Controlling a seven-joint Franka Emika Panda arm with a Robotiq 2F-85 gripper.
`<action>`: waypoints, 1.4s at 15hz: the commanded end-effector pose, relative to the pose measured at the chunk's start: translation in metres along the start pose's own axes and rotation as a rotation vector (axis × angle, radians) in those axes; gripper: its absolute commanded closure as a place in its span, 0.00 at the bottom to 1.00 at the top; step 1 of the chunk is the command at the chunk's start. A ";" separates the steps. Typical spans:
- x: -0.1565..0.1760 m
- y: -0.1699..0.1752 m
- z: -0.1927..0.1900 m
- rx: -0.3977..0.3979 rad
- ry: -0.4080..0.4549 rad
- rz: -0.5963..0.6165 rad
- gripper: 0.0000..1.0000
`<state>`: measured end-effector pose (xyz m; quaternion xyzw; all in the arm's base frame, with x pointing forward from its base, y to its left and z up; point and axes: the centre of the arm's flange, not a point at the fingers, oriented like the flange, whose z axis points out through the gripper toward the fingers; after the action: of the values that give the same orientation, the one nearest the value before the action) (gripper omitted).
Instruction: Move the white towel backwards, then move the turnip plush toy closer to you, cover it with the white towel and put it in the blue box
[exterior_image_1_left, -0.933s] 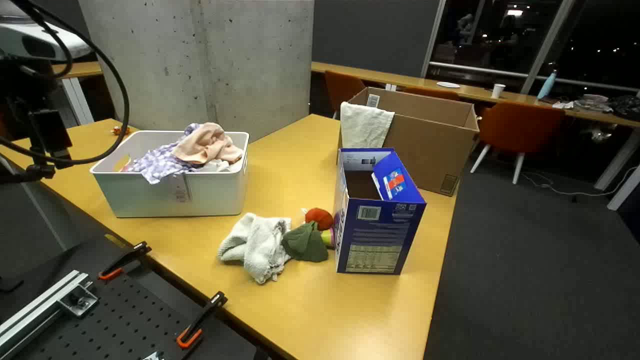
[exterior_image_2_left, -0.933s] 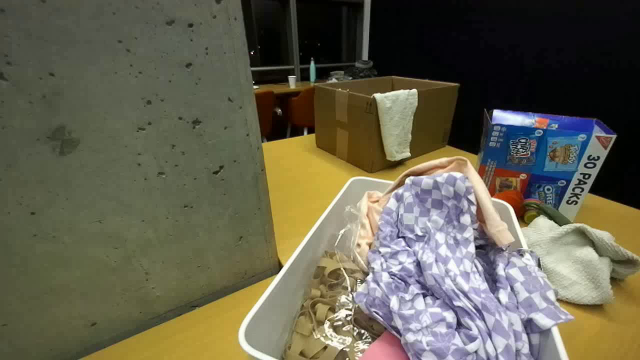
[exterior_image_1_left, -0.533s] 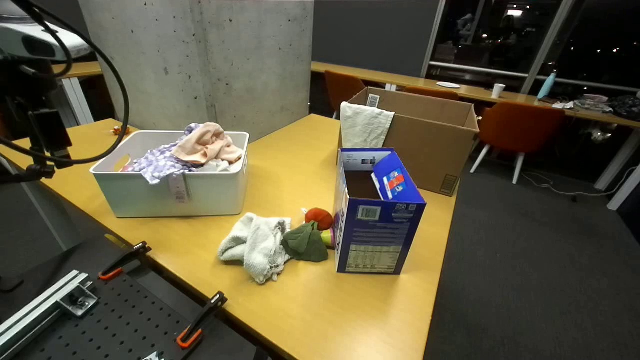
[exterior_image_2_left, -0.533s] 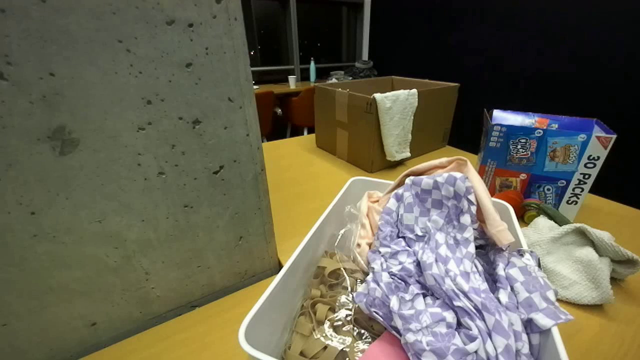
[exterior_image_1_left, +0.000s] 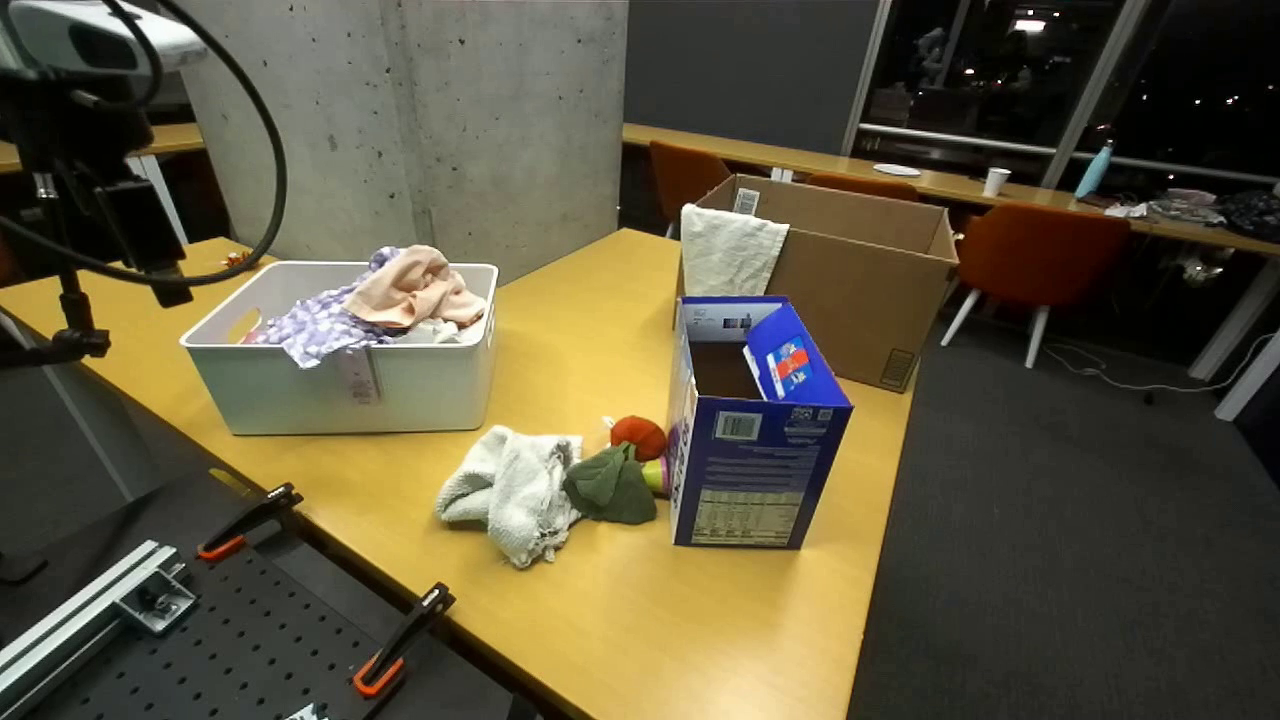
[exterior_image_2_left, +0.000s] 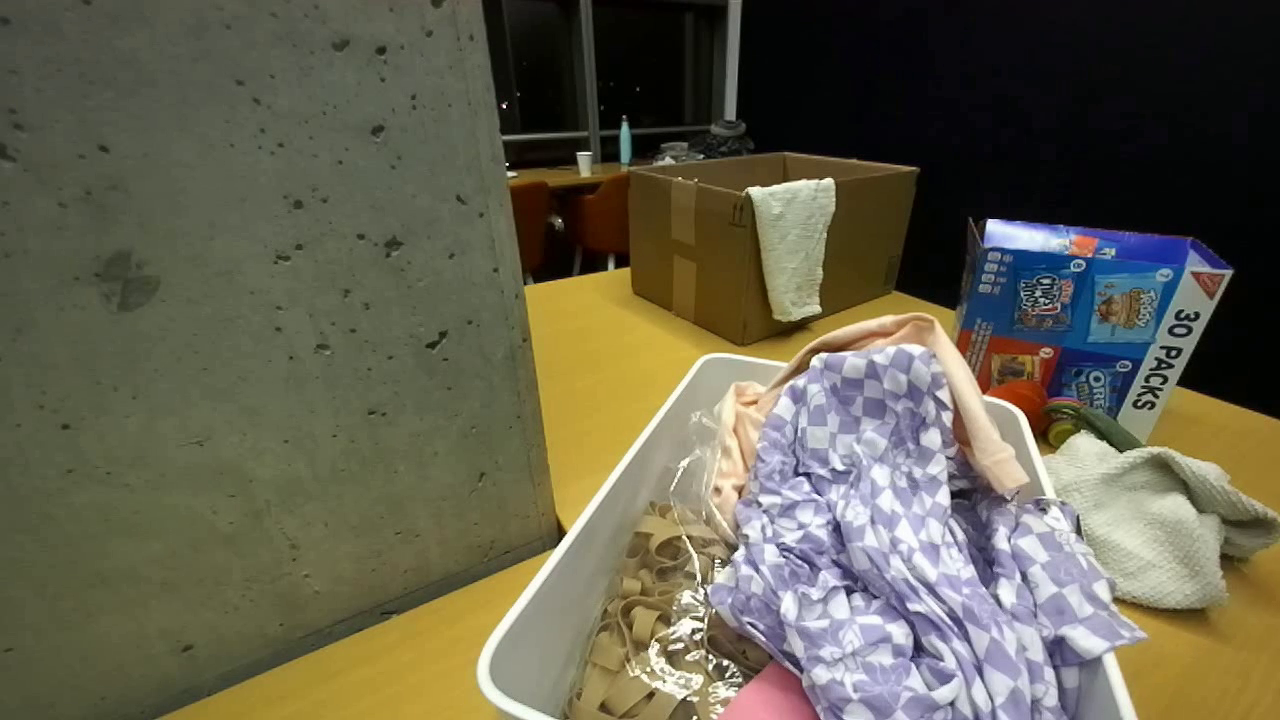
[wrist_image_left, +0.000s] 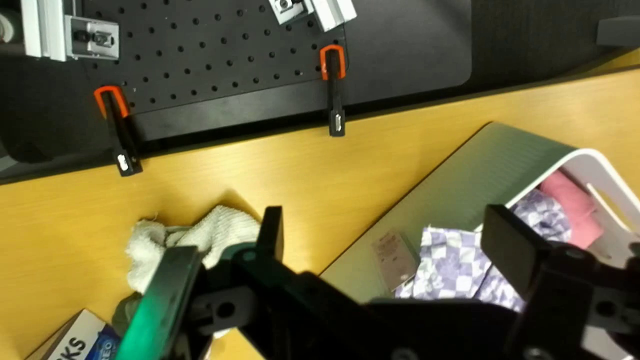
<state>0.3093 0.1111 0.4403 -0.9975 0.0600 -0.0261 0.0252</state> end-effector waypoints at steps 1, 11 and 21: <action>0.044 0.034 -0.013 -0.019 0.062 0.041 0.00; 0.164 0.135 0.094 -0.049 0.064 0.173 0.00; 0.229 0.178 0.213 -0.049 -0.025 0.228 0.00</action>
<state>0.4982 -0.0705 0.2478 -0.9847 0.1738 -0.0138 0.0027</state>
